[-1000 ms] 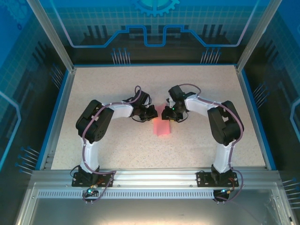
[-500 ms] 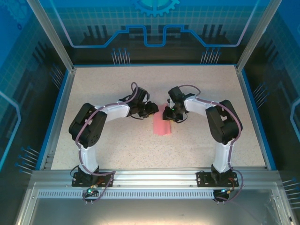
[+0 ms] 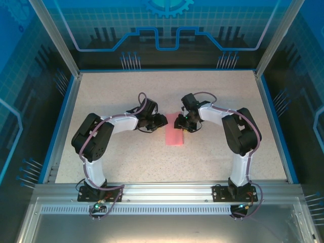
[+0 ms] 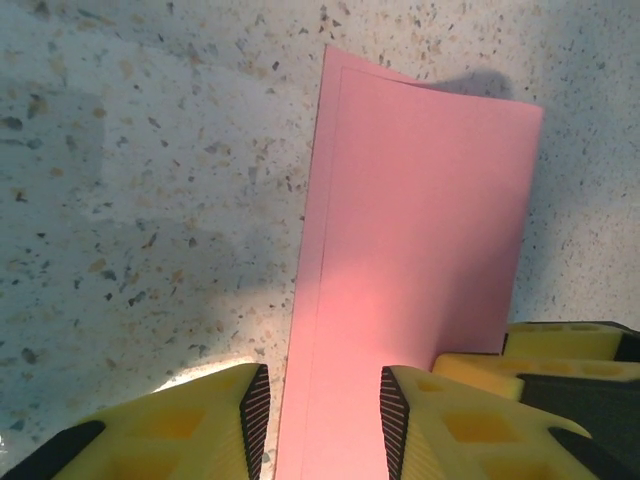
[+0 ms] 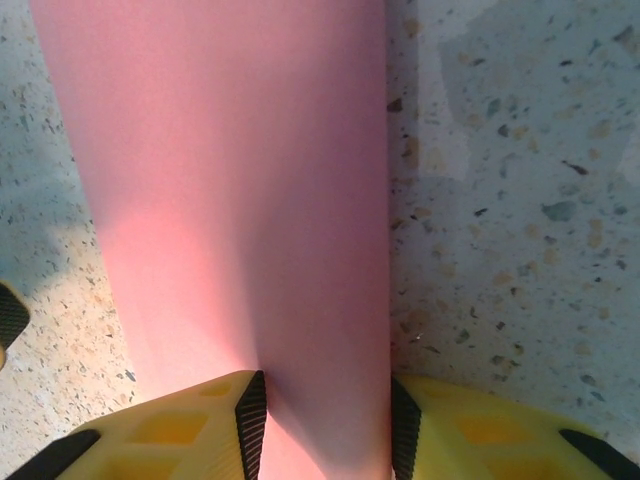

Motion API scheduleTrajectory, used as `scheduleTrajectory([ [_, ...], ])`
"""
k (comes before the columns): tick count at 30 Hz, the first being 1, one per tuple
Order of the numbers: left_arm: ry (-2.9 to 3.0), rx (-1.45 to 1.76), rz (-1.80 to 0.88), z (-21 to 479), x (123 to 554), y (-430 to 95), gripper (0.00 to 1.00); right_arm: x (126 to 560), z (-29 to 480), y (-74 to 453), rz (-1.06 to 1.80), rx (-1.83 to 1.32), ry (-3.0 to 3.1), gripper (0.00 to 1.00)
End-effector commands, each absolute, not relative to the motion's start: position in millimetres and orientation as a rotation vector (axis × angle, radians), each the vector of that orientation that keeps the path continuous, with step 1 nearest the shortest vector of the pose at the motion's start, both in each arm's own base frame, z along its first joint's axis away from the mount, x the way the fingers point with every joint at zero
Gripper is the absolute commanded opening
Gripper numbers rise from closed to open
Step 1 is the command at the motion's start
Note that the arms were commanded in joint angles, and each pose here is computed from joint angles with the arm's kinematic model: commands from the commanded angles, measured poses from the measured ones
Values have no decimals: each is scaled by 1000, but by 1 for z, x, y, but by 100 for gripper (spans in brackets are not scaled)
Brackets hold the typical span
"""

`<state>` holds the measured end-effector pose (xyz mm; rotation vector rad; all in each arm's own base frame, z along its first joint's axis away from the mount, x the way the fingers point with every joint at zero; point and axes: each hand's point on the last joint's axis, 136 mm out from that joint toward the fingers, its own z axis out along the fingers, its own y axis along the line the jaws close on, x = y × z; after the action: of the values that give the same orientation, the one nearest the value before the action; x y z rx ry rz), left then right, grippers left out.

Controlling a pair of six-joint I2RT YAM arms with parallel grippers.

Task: Fold a paper plane with a square sheet of paper (pick it up from the middle)
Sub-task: Hold the square sheet of paper at the center of the table.

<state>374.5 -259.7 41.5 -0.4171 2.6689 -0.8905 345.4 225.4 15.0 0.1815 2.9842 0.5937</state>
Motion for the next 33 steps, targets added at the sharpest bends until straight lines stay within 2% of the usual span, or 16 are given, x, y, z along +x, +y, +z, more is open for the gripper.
scheduleTrajectory([
  [1,2632,-442,-886,55,375,-256,39,328,-22,204,396,271,3096,41],
  [11,2619,-465,-868,58,376,-246,40,324,-32,200,283,256,3122,49],
  [33,2633,-414,-939,61,377,-256,39,318,-52,200,206,230,3176,52],
])
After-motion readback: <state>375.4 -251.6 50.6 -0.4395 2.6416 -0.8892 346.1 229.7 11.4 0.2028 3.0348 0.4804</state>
